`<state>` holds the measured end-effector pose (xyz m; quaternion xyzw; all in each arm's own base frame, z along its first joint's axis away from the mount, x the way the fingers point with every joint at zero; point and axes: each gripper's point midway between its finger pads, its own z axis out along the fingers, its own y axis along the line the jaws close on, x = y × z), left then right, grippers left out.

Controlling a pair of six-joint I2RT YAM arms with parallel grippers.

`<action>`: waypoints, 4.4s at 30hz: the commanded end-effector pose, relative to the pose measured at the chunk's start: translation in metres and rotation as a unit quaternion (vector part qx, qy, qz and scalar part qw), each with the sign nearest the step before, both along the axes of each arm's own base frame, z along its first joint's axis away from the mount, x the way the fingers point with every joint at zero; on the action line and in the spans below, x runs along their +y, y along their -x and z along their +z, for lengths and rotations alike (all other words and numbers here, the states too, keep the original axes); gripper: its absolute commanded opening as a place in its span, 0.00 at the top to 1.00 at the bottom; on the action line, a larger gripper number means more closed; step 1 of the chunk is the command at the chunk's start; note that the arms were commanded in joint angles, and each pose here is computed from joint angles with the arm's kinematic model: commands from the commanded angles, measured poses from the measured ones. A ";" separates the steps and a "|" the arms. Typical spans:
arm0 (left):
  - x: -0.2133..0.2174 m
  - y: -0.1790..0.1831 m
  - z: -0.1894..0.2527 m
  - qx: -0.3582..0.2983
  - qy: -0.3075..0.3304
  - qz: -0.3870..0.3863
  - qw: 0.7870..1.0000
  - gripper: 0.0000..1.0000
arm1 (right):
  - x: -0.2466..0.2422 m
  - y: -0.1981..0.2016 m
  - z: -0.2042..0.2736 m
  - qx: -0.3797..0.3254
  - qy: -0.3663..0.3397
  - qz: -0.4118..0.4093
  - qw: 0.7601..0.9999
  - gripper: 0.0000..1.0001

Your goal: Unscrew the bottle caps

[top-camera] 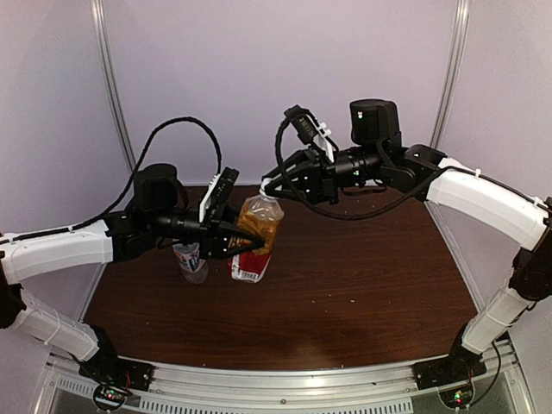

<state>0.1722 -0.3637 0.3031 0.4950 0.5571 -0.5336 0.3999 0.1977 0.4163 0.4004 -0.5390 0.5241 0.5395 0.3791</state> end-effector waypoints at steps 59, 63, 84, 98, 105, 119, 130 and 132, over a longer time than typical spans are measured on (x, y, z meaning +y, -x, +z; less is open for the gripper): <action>0.006 -0.074 0.004 -0.035 -0.032 0.219 0.975 0.61 | 0.005 -0.080 -0.007 0.179 0.024 -0.320 0.930 0.50; 0.006 -0.074 0.005 -0.036 -0.032 0.220 0.974 0.61 | 0.006 -0.080 -0.009 0.180 0.026 -0.317 0.931 0.56; 0.000 0.007 0.032 -0.044 0.042 -0.001 0.998 0.61 | -0.001 -0.032 0.002 -0.006 0.015 -0.133 0.991 0.77; 0.001 0.036 0.037 -0.019 0.062 -0.096 0.993 0.61 | -0.005 -0.003 -0.004 -0.022 0.019 -0.011 1.000 0.71; -0.002 0.026 0.031 -0.018 0.055 -0.071 0.996 0.61 | -0.009 -0.013 0.002 -0.005 0.020 -0.062 0.998 0.59; -0.006 -0.010 0.023 -0.024 0.034 0.031 0.999 0.61 | -0.035 -0.019 0.033 0.022 -0.005 -0.158 0.987 0.24; -0.004 -0.055 0.012 -0.029 -0.002 0.155 0.987 0.60 | -0.048 -0.077 0.047 0.122 -0.025 -0.377 0.918 0.22; -0.003 -0.060 0.011 -0.030 -0.005 0.169 0.985 0.60 | -0.043 -0.081 0.042 0.133 -0.020 -0.384 0.914 0.21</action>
